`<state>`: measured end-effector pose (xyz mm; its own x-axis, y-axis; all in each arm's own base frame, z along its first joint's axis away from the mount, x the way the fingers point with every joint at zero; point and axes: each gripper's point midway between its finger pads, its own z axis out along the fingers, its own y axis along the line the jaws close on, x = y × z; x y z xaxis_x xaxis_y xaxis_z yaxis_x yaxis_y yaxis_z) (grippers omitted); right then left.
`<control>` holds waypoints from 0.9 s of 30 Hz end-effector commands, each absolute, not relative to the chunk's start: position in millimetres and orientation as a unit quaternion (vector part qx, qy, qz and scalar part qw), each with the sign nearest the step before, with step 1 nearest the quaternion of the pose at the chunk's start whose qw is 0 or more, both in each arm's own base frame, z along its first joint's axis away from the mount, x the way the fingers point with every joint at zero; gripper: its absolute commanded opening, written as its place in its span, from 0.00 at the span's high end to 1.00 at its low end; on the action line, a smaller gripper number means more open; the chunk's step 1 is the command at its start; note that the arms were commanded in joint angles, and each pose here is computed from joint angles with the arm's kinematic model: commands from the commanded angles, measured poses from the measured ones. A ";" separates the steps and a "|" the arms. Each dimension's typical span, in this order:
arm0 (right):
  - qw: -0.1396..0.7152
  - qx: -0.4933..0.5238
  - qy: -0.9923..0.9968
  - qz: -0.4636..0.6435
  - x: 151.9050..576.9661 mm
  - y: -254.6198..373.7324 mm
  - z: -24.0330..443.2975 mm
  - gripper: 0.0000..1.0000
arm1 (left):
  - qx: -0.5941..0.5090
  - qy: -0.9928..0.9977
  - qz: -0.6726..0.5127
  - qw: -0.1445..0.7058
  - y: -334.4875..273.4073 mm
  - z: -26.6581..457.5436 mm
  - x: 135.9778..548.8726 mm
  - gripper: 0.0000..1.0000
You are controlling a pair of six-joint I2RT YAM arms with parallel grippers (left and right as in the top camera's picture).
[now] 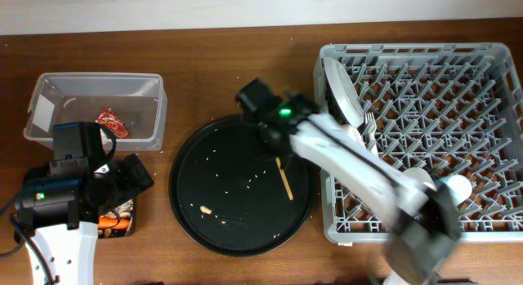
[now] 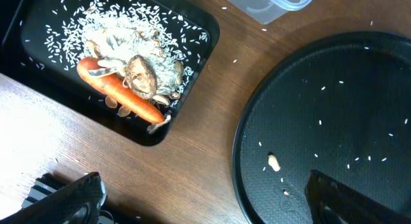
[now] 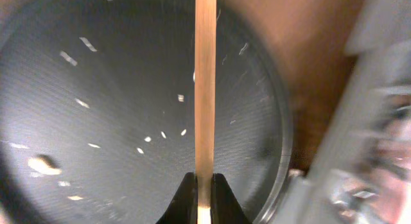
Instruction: Sort waste into correct bins and load items into the dishwasher rack
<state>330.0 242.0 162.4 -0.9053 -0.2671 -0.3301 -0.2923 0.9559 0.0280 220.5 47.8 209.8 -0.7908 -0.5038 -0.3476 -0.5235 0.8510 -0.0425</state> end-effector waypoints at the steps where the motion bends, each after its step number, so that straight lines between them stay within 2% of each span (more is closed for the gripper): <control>1: 0.294 -0.090 0.951 0.028 334.3 170.4 268.8 0.96 | -0.270 0.945 0.028 0.180 48.2 211.8 219.6 0.00; 2: 0.311 -0.053 0.949 -0.004 334.4 128.3 284.9 0.96 | -0.270 0.945 0.028 0.180 48.2 211.7 219.5 0.00; 4: 0.296 0.005 0.954 -0.058 341.6 49.2 285.6 0.96 | -0.270 0.945 0.028 0.180 48.2 211.7 219.5 0.00; 6: 0.236 -0.026 0.969 -0.064 353.6 10.0 251.8 0.95 | -0.270 0.945 0.028 0.180 48.2 211.8 219.6 0.00; 11: 0.100 -0.030 0.988 -0.112 385.6 -15.8 145.6 0.95 | -0.270 0.945 0.028 0.180 48.2 211.7 219.5 0.00; 12: 0.086 -0.029 0.990 -0.108 388.3 -14.3 132.9 0.78 | -0.270 0.945 0.028 0.180 48.2 211.7 219.5 0.00; 13: 0.093 -0.005 0.990 -0.106 390.0 -17.3 136.1 0.51 | -0.270 0.945 0.028 0.180 48.2 211.7 219.5 0.00; 16: 0.149 0.000 0.988 -0.037 376.4 6.4 208.3 0.48 | -0.270 0.945 0.028 0.180 48.2 211.7 219.5 0.00; 17: 0.203 -0.018 0.979 0.029 349.0 34.5 265.9 0.40 | -0.270 0.945 0.028 0.180 48.2 211.7 219.5 0.00; 19: 0.300 -0.091 0.936 0.157 283.9 93.0 349.7 0.02 | -0.270 0.945 0.028 0.180 48.2 211.8 219.6 0.00; 20: 0.346 -0.131 0.910 0.185 246.8 108.4 381.0 0.02 | -0.270 0.945 0.028 0.180 48.2 211.7 219.5 0.00; 22: 0.404 -0.174 0.874 0.207 197.1 115.3 414.0 0.02 | -0.270 0.945 0.028 0.180 48.2 211.7 219.5 0.00; 23: 0.450 -0.187 0.852 0.189 167.3 100.5 429.4 0.02 | -0.270 0.945 0.028 0.180 48.2 211.7 219.5 0.00; 27: 0.536 -0.118 0.832 0.080 102.3 28.6 431.8 0.01 | -0.270 0.945 0.028 0.180 48.2 211.7 219.5 0.00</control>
